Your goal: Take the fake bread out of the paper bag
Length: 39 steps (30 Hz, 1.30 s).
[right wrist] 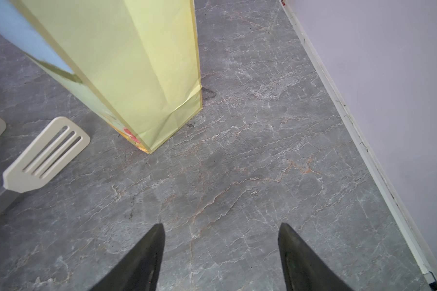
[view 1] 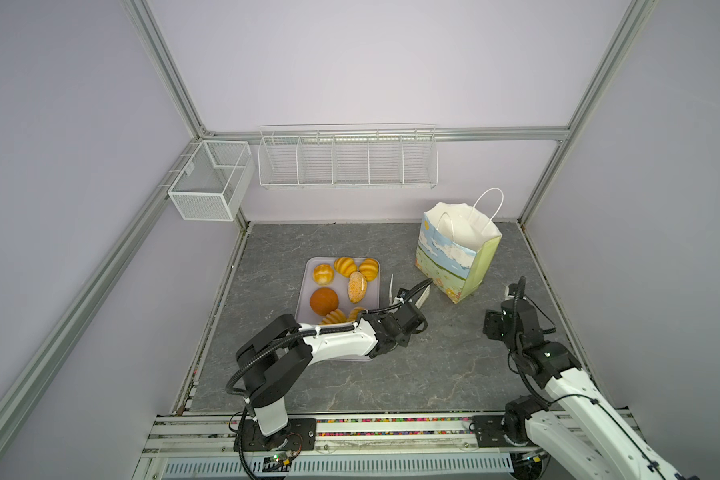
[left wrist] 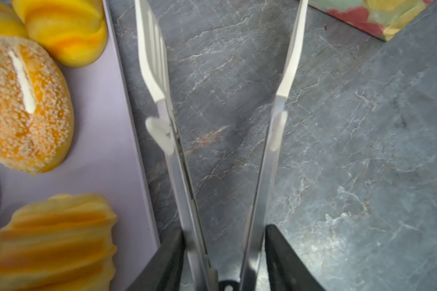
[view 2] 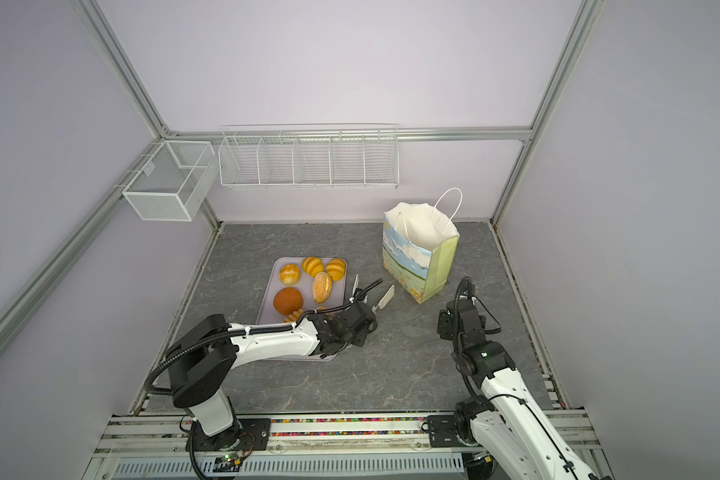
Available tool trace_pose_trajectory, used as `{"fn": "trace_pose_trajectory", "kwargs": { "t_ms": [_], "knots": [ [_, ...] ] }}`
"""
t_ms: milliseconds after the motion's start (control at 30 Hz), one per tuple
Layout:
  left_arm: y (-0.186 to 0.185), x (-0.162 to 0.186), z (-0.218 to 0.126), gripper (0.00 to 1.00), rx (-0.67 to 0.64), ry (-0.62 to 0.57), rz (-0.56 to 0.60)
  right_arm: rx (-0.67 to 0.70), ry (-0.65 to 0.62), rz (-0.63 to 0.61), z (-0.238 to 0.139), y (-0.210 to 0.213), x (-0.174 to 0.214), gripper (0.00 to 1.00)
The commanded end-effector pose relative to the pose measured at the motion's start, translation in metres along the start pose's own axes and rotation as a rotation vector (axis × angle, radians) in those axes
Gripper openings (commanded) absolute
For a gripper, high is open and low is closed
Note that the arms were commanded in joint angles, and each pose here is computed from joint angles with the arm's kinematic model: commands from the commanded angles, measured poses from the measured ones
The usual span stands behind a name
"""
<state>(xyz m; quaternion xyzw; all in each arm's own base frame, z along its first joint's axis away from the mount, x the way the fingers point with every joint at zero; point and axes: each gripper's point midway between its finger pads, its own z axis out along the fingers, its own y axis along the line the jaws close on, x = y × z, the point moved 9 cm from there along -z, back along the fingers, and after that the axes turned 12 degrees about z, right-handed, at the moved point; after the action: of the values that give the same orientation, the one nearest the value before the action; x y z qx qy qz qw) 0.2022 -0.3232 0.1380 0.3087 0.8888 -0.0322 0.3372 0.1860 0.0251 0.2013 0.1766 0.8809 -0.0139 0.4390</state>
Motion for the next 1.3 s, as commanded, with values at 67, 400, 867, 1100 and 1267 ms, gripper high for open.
{"fn": "trace_pose_trajectory", "kwargs": {
  "t_ms": [67,400,867,1100,1267],
  "knots": [
    [-0.001,-0.016,-0.01,0.62,0.011,-0.008,0.008,0.005,-0.082,0.012,-0.004,-0.004,-0.006,0.81],
    [0.027,-0.064,-0.077,0.7,-0.094,-0.167,0.082,0.034,-0.184,0.025,-0.02,-0.003,-0.036,0.98],
    [0.175,-0.098,-0.188,0.9,-0.263,-0.435,-0.04,0.006,-0.308,-0.004,-0.045,0.016,-0.096,0.89],
    [0.23,-0.086,-0.224,0.99,-0.335,-0.539,-0.108,-0.038,-0.321,-0.053,-0.031,0.026,-0.095,0.88],
    [0.263,-0.06,-0.229,0.99,-0.449,-0.624,-0.206,-0.109,-0.341,-0.113,-0.015,0.032,-0.082,0.88]
  ]
}}
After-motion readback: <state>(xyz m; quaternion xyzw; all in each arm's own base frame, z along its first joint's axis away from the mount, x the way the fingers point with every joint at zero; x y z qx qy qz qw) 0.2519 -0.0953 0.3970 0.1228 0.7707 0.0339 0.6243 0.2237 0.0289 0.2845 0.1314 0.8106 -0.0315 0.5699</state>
